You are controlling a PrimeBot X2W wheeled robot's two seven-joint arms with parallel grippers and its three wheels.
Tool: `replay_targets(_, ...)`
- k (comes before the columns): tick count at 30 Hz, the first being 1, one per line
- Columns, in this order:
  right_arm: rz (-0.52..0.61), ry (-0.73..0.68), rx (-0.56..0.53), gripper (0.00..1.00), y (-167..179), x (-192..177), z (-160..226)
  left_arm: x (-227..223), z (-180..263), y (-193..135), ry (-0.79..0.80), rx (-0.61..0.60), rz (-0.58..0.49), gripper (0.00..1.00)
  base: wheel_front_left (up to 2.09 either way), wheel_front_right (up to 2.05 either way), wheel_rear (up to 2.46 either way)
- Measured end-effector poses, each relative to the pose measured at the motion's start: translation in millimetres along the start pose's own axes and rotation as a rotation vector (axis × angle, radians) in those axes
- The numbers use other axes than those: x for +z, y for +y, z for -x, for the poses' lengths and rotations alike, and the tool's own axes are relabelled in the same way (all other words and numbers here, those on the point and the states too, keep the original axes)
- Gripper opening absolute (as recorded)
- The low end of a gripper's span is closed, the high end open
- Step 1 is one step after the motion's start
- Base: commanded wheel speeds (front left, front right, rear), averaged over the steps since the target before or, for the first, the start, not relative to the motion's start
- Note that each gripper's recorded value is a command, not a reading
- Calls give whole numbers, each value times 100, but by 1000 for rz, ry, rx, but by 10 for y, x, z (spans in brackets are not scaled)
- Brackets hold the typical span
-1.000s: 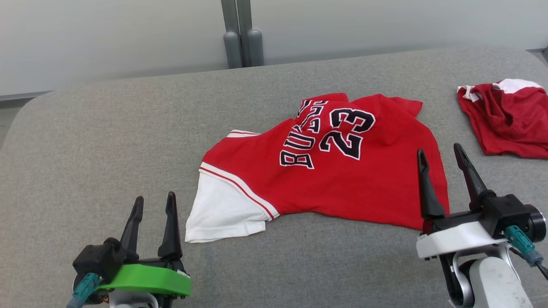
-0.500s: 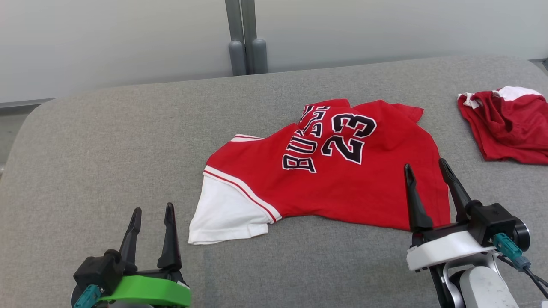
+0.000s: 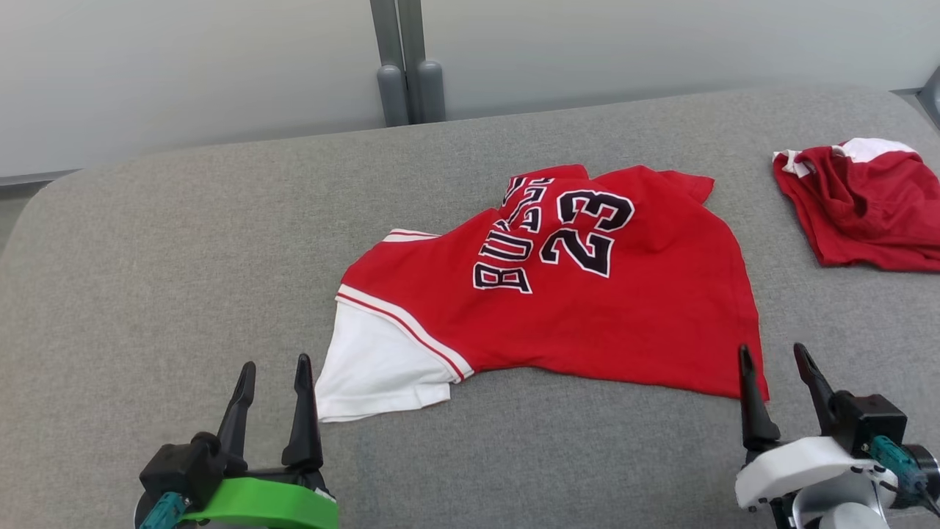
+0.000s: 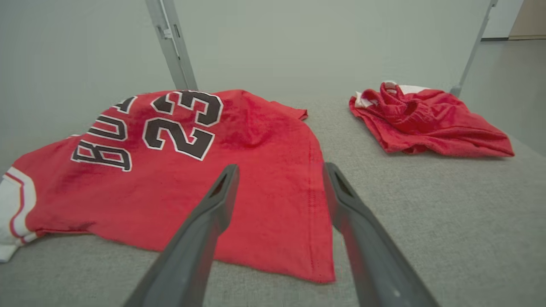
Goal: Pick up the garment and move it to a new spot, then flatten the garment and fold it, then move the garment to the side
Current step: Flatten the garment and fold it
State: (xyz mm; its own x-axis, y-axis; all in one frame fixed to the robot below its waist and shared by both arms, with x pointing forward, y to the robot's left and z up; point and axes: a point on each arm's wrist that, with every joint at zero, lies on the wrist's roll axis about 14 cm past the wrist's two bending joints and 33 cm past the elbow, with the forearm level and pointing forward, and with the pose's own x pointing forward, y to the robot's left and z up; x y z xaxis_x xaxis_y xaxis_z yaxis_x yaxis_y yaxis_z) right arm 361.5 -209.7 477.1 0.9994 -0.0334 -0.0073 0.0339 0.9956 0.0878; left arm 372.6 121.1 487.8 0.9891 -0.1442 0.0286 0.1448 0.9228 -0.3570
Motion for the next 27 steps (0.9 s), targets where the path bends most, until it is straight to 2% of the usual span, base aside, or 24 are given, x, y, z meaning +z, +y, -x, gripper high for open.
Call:
replay_targets(7,-14,205,-105,100,-318,-597,192,-123,-26,-10,37,-4,10,100,0,0,0)
replay_targets(18,-39,361,-100,100,-250,-1035,-13,-229,-92,97,66,21,6,100,0,0,0)
replay_targets(22,-50,377,-80,100,-172,-1085,-104,-233,-102,146,67,35,5,100,0,0,0)
replay_targets(23,-53,379,-77,94,-159,-1090,-121,-236,-103,151,68,37,5,100,0,0,0)
replay_targets(24,-56,381,-74,46,-148,-1093,-135,-238,-105,158,68,38,5,100,0,0,0)
replay_targets(26,-61,384,-69,18,-129,-1097,-154,-239,-112,157,69,38,5,100,0,0,0)
replay_targets(27,-61,383,-67,0,-121,-1094,-163,-243,-114,153,70,36,5,100,0,0,0)
